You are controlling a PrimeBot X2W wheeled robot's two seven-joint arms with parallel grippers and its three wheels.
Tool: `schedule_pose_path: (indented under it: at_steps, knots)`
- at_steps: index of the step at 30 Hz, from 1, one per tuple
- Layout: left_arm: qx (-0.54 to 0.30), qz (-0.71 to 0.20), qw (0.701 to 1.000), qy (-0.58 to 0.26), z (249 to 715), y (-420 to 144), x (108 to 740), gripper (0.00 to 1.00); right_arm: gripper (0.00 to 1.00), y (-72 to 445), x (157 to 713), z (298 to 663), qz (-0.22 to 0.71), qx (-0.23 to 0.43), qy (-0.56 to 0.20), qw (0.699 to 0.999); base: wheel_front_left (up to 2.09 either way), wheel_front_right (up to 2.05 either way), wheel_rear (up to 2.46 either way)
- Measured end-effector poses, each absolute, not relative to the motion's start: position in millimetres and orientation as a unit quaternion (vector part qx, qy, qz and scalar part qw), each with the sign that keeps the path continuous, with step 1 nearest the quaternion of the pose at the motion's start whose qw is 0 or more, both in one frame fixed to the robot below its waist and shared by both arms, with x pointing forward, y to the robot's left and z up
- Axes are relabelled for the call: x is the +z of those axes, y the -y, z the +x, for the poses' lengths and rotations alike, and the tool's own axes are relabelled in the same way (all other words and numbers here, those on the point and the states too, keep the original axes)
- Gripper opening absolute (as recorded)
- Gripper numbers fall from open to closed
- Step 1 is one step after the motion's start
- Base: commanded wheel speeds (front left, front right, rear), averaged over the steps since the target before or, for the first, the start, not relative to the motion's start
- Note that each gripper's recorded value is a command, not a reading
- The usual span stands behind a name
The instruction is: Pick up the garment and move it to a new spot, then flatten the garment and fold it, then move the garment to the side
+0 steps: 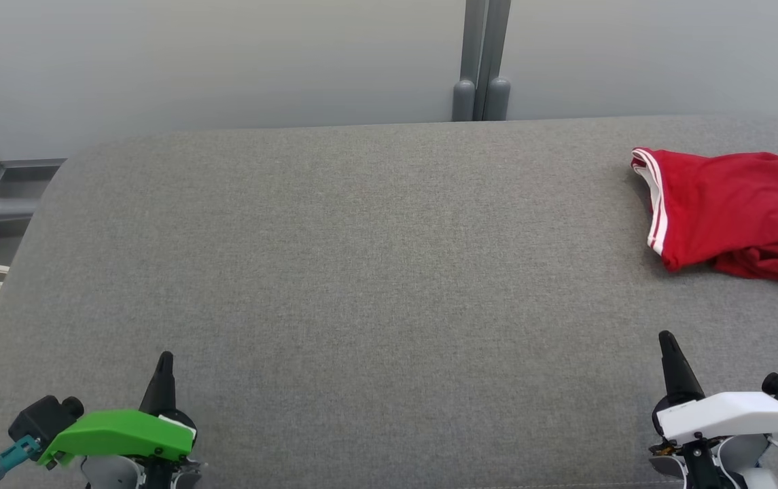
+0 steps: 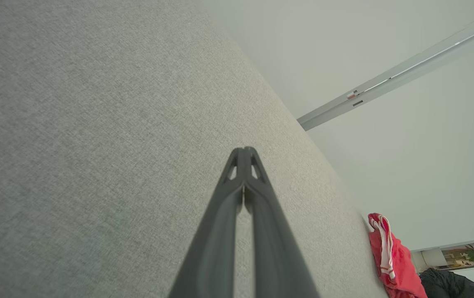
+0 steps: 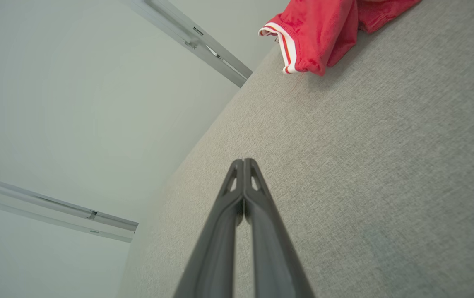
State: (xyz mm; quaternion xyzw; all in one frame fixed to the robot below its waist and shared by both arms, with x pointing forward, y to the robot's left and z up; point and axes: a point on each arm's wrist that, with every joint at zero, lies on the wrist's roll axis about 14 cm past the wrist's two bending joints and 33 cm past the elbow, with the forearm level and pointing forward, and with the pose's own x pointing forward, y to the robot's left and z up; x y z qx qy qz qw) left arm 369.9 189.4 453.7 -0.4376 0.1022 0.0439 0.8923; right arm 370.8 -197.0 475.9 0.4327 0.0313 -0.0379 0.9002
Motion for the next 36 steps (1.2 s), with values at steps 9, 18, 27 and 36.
schedule_pose_path:
  at_steps: [9, 18, 27, 36]
  knots:
    - [0.039, -0.482, 0.870, -0.096, 375.8, -187.4, 459.9, 0.00, 0.00, 200.0, 479.9, 371.6, 0.478, -0.041, -0.023, 0.877, 0.00, 0.00, 0.00]
    - [0.033, -0.522, 0.848, -0.092, 380.6, -185.9, 465.1, 0.00, 0.00, 203.4, 483.7, 372.2, 0.518, -0.043, -0.015, 0.854, 0.00, 0.00, 0.00]
    - [0.025, -0.557, 0.826, -0.084, 385.5, -184.9, 471.8, 0.00, 0.00, 206.2, 487.1, 372.7, 0.556, -0.044, -0.006, 0.830, 0.00, 0.00, 0.00]
    - [0.016, -0.590, 0.804, -0.077, 390.0, -182.5, 478.0, 0.00, 0.00, 208.5, 490.7, 373.2, 0.588, -0.043, 0.001, 0.808, 0.00, 0.00, 0.00]
